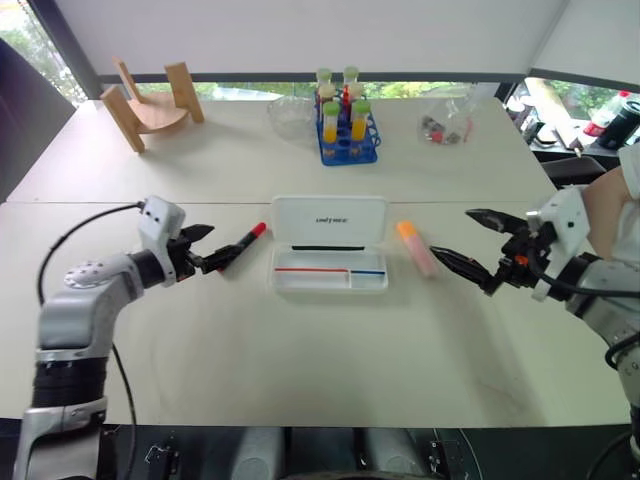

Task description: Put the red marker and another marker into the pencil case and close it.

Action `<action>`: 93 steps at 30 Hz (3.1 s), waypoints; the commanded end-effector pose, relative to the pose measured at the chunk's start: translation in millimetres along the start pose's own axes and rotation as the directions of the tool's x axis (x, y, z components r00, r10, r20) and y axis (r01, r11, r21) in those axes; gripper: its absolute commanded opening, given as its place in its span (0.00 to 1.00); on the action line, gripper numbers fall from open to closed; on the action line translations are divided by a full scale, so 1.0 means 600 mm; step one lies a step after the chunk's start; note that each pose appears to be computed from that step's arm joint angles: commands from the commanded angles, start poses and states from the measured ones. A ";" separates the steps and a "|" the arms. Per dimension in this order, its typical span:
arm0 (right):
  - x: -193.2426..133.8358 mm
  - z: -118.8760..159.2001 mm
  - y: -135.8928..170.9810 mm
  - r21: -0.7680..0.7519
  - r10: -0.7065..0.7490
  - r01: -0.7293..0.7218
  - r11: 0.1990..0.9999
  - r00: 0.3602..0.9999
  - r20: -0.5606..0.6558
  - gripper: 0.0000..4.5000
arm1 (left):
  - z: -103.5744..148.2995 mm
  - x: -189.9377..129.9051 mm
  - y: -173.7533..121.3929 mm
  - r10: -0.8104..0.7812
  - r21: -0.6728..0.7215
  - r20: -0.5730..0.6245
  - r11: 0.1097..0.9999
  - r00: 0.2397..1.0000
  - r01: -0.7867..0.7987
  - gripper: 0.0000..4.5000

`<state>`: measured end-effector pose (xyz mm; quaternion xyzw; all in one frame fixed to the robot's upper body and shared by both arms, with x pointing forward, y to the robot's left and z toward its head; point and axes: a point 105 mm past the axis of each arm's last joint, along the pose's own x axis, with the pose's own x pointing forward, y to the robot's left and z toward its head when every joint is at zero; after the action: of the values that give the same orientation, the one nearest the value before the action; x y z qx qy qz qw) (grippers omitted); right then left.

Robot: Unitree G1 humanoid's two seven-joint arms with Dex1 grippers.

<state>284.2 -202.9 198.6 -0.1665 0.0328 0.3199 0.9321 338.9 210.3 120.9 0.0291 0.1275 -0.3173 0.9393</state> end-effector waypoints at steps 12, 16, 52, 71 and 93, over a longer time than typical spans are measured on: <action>0.015 0.031 0.000 -0.066 0.005 -0.001 0.998 0.998 0.059 1.00 | -0.082 0.033 0.028 0.012 0.071 -0.067 0.997 0.998 -0.007 0.25; 0.015 0.029 -0.001 -0.069 0.001 0.003 0.998 0.998 0.058 1.00 | -0.040 0.012 0.002 -0.109 0.073 -0.010 0.991 0.994 0.110 0.09; 0.015 0.016 0.005 -0.058 -0.064 0.066 0.996 0.997 0.036 1.00 | 0.070 0.184 -0.150 -0.580 0.637 -0.275 0.488 0.767 0.598 0.75; 0.140 -0.109 -0.018 0.122 -0.107 0.149 0.981 0.949 -0.297 1.00 | 0.111 -0.034 -0.168 -0.608 0.202 0.022 0.780 0.793 0.592 0.98; 0.079 0.017 0.044 -0.099 0.367 -0.392 0.914 0.907 -0.207 0.19 | 0.082 -0.155 -0.164 -0.439 0.096 0.026 0.895 0.898 0.435 1.00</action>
<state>323.7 -178.9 177.4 -0.2401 0.1658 0.4011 0.8683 224.3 184.1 182.3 0.0105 0.1224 -0.5104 0.8511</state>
